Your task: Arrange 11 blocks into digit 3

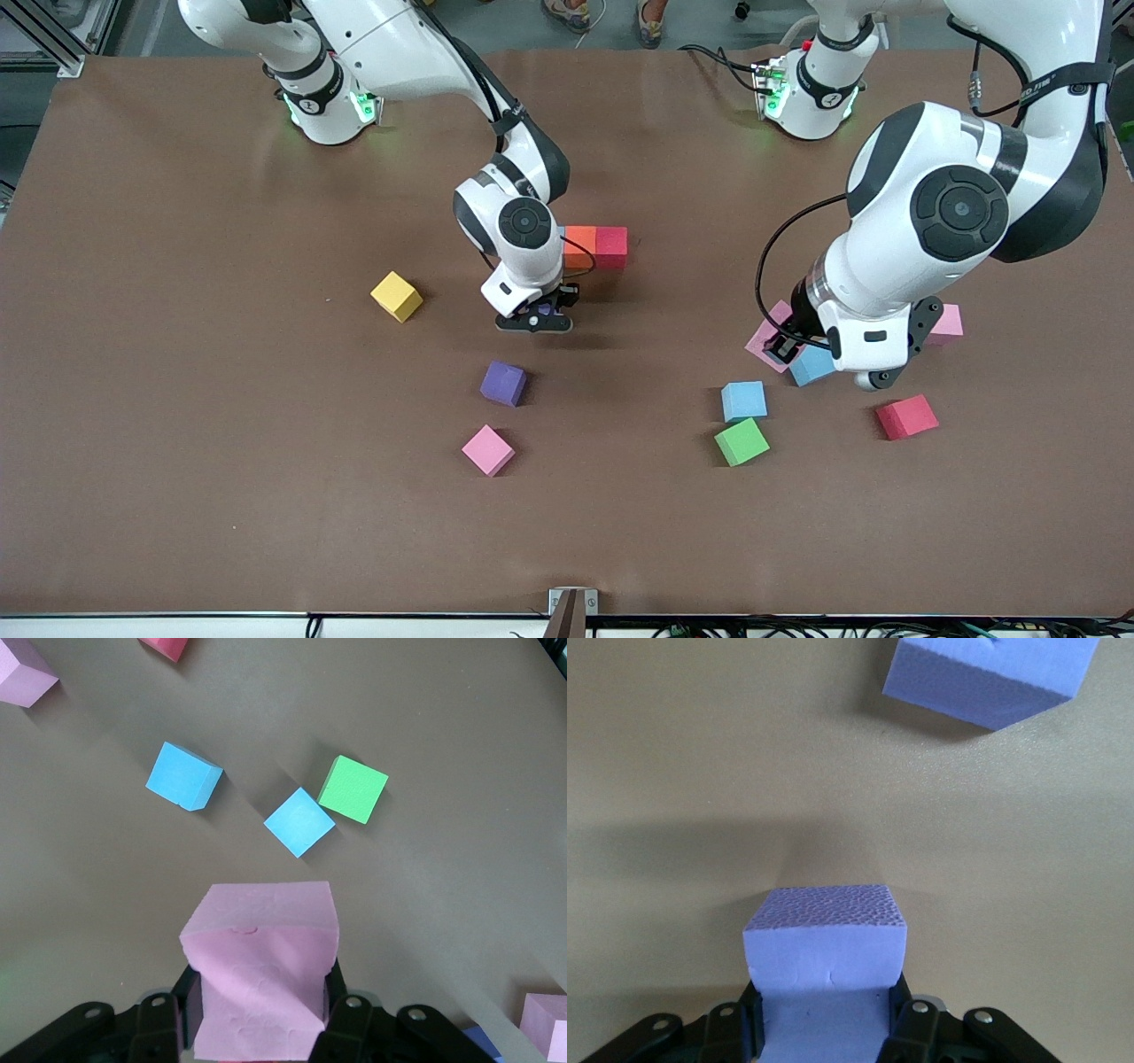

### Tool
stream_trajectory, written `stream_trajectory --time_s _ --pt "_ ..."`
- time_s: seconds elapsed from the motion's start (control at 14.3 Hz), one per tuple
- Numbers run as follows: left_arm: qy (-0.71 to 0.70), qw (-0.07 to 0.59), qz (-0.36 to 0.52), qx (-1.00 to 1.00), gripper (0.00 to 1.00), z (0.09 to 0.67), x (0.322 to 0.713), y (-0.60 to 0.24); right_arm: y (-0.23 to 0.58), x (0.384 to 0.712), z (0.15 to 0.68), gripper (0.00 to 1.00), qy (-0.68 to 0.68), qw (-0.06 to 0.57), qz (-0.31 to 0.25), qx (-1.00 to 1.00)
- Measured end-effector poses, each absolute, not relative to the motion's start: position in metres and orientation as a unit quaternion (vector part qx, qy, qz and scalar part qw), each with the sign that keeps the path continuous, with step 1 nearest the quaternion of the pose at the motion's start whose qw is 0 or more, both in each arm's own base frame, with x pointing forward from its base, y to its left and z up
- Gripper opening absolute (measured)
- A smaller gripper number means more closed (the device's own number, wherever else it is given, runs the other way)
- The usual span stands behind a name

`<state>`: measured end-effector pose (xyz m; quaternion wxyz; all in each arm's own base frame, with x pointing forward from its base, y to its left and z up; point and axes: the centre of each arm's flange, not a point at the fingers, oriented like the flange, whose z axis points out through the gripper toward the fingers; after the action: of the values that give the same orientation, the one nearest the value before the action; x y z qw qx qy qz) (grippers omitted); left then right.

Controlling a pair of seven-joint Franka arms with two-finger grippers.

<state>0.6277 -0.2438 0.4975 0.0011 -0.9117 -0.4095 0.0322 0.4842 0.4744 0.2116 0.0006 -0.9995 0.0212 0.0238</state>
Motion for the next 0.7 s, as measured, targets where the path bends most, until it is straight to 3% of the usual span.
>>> stream_trajectory --time_s 0.7 --pt "-0.409 0.001 0.032 -0.912 0.54 0.4978 0.6273 -0.2446 0.4781 0.4791 0.2109 0.53 0.026 -0.004 0.025 -0.999"
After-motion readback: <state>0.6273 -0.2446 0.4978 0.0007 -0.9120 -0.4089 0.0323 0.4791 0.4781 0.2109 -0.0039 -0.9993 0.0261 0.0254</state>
